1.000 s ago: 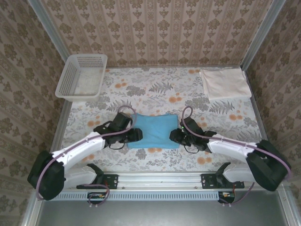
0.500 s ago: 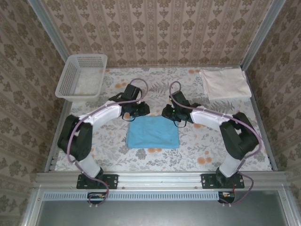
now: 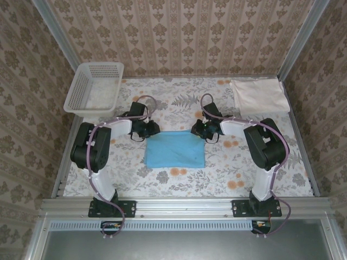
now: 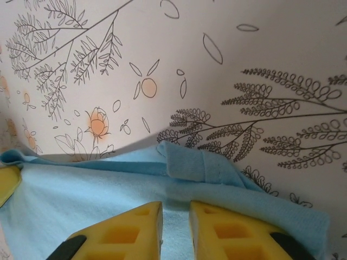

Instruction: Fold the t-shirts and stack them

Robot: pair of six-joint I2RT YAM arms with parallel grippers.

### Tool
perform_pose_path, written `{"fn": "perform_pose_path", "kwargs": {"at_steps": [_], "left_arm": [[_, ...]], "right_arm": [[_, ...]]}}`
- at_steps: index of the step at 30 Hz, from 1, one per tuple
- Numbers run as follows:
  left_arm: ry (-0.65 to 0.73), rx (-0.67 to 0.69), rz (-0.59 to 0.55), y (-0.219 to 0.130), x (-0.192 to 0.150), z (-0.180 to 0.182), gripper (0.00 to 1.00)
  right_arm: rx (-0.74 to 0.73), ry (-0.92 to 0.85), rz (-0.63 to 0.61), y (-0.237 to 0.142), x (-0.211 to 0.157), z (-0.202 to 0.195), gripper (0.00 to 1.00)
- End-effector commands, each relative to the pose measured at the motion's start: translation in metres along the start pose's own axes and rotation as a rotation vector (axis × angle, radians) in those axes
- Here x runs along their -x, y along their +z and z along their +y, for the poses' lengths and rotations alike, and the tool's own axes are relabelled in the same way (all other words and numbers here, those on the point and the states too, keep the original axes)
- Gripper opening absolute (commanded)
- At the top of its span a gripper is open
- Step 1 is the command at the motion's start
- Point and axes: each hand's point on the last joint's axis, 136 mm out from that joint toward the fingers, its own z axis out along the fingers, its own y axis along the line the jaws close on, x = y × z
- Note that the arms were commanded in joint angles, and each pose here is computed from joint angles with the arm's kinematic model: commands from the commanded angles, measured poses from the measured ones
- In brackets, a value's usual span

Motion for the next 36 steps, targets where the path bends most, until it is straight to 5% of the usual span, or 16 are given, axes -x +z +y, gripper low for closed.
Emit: {"fn": "perform_pose_path", "kwargs": {"at_steps": [1, 5, 12, 15, 22, 36], "left_arm": [[-0.019, 0.083, -0.013, -0.006, -0.003, 0.031, 0.29], [-0.016, 0.065, -0.055, -0.025, 0.005, 0.024, 0.48], [0.029, 0.06, -0.213, -0.083, 0.018, 0.001, 0.99], [0.068, 0.13, -0.292, -0.113, 0.016, 0.001, 1.0], [0.097, 0.276, -0.416, -0.151, -0.011, 0.015, 1.0], [0.067, 0.358, -0.515, -0.171, -0.057, 0.06, 1.0]], "right_arm": [[-0.075, 0.038, 0.014, 0.0, -0.003, -0.033, 0.27], [-0.049, 0.038, 0.0, -0.013, 0.003, -0.033, 0.35], [-0.03, -0.021, -0.144, -0.077, 0.006, -0.024, 0.63], [-0.083, -0.051, -0.166, -0.091, -0.005, -0.04, 0.82], [-0.129, -0.141, -0.033, -0.075, -0.044, -0.044, 0.85], [-0.313, -0.295, 0.109, -0.018, -0.078, -0.036, 0.55]]}}
